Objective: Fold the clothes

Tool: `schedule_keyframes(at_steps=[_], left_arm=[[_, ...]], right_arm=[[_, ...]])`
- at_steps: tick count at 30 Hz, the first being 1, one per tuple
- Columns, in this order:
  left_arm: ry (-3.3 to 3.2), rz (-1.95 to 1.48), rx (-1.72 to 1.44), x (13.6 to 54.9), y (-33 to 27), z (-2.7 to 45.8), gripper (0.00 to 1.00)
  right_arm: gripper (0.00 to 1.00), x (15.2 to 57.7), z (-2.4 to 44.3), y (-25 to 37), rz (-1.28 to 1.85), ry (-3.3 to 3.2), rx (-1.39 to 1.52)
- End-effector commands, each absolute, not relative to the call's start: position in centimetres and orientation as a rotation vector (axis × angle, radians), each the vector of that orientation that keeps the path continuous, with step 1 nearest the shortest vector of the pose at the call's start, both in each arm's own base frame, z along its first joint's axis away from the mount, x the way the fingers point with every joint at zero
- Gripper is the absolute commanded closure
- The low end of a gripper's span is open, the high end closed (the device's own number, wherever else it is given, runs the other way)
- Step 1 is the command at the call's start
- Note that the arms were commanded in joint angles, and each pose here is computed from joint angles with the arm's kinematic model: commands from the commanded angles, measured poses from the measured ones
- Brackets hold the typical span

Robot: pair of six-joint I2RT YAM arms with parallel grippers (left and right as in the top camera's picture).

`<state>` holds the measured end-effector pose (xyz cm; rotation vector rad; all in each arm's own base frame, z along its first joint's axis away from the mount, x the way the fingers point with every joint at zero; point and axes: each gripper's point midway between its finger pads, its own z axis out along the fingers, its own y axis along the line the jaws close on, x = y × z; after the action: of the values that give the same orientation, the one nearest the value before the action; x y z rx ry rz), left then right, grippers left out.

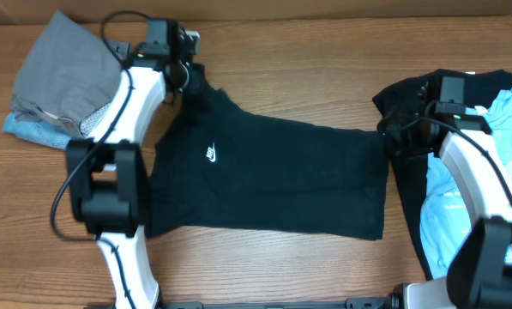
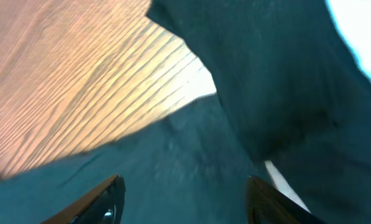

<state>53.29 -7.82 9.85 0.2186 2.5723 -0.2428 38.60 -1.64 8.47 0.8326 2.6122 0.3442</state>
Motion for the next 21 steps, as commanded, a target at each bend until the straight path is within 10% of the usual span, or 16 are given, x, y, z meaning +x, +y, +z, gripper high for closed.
schedule_keyframes(at_steps=[1, 21], left_arm=[[2.489, -0.229, 0.218, 52.8, -8.0, 15.2, 0.96], [2.571, -0.173, 0.236, 49.9, -7.0, 15.9, 0.95]], right_arm=[[0.36, 39.7, 6.4, -1.9, 0.32, 2.639, 0.804], [0.45, 42.9, -1.3, -0.4, 0.448, 2.682, 0.714]])
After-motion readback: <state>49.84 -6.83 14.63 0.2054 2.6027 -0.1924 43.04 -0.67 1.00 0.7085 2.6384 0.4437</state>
